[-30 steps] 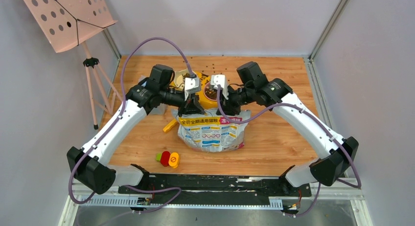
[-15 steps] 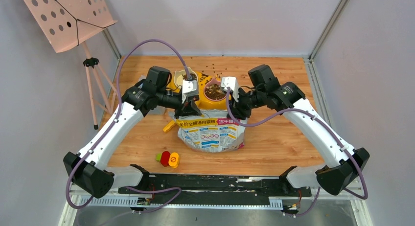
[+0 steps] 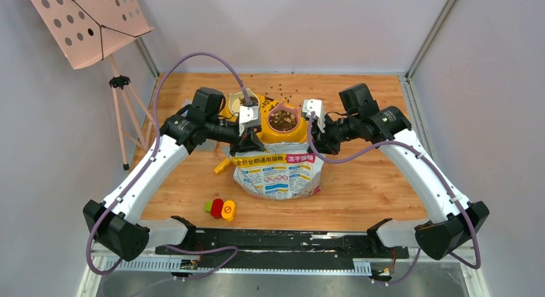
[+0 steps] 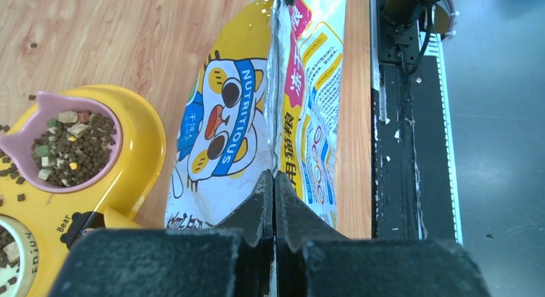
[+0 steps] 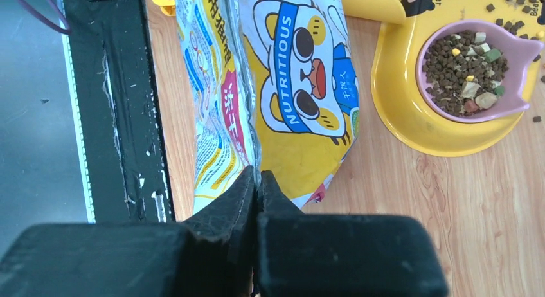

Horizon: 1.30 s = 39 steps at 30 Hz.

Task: Serve the pet food

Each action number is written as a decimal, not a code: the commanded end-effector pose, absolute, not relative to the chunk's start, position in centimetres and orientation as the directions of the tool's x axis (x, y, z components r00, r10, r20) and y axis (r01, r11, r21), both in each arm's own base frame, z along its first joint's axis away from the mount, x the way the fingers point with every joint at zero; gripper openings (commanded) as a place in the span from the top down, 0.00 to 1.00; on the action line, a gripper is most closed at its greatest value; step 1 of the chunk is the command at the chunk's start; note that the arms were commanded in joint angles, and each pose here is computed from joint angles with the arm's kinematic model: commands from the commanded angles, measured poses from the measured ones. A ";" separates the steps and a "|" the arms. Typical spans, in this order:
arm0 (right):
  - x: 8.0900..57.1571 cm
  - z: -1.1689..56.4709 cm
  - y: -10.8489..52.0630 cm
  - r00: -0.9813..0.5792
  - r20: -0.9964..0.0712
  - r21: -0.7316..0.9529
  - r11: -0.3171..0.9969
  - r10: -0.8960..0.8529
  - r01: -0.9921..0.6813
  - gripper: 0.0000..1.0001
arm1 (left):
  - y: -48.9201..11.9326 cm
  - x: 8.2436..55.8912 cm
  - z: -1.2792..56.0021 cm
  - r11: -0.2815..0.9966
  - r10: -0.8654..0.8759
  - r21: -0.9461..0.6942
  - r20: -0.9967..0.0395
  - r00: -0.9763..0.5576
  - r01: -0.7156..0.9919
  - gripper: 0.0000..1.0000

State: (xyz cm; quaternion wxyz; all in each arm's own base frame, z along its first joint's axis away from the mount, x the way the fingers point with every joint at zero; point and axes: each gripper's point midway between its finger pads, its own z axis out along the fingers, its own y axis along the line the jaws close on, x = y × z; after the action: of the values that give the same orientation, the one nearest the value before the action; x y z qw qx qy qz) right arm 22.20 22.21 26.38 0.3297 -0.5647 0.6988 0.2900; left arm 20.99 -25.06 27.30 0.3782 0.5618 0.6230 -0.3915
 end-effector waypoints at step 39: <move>22.4 30.0 33.2 0.005 -0.936 0.007 -0.033 -0.352 -0.999 0.95 | -22.5 21.4 29.6 0.162 0.428 -0.107 -0.888 -0.167 0.981 0.76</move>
State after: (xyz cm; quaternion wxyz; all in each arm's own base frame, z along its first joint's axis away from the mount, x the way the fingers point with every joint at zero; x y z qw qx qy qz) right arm 22.27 32.25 26.81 0.3497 -0.5870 0.6057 0.4078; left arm 20.93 -21.87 25.40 0.3143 0.5105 0.7094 -0.3706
